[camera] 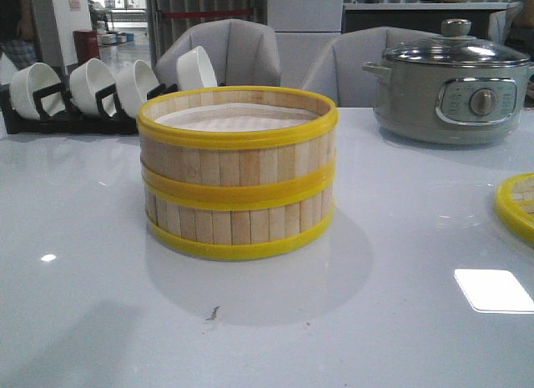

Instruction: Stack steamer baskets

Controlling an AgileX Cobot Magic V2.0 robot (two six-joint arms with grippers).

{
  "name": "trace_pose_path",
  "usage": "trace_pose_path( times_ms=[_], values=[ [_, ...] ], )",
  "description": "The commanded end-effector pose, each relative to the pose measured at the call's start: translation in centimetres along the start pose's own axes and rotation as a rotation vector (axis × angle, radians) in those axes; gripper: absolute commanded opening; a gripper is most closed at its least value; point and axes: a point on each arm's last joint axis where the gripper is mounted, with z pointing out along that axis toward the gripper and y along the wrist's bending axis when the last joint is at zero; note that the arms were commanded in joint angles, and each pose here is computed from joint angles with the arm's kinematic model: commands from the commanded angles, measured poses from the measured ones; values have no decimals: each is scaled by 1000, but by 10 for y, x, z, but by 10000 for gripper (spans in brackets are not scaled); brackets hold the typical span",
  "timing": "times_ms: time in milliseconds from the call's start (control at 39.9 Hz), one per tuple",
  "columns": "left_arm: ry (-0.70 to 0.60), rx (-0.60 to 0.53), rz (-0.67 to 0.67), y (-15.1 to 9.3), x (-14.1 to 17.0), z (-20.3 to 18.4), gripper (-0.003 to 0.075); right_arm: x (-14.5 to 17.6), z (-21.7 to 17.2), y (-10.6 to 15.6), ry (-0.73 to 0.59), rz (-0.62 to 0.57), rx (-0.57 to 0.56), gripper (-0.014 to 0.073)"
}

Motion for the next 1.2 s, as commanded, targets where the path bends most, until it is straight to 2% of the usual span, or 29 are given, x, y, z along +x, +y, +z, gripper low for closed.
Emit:
trace_pose_path(
  times_ms=[0,175,301,476,601,727,927,1178],
  values=[
    [-153,-43,-73,25,-11,-55,94,-18,-9,0,-116,-14,8,425],
    [-149,-142,-153,63,14,-75,94,-18,-9,0,-116,-14,8,425],
    [-154,-168,-206,72,41,-84,94,-18,-9,0,-116,-14,8,425],
    [-201,-184,-220,61,80,-99,94,-18,-9,0,-116,-14,8,425],
    [-305,-145,-294,47,109,-113,94,-18,-9,0,-116,-14,8,425],
    [-367,-167,-306,41,143,-119,94,-17,-9,0,-114,-13,8,425],
    [-290,-199,-250,31,198,-110,92,-17,-8,0,-110,-8,4,425],
    [-299,-152,-194,13,227,-109,85,-16,-8,0,-94,-8,3,425]
  ],
)
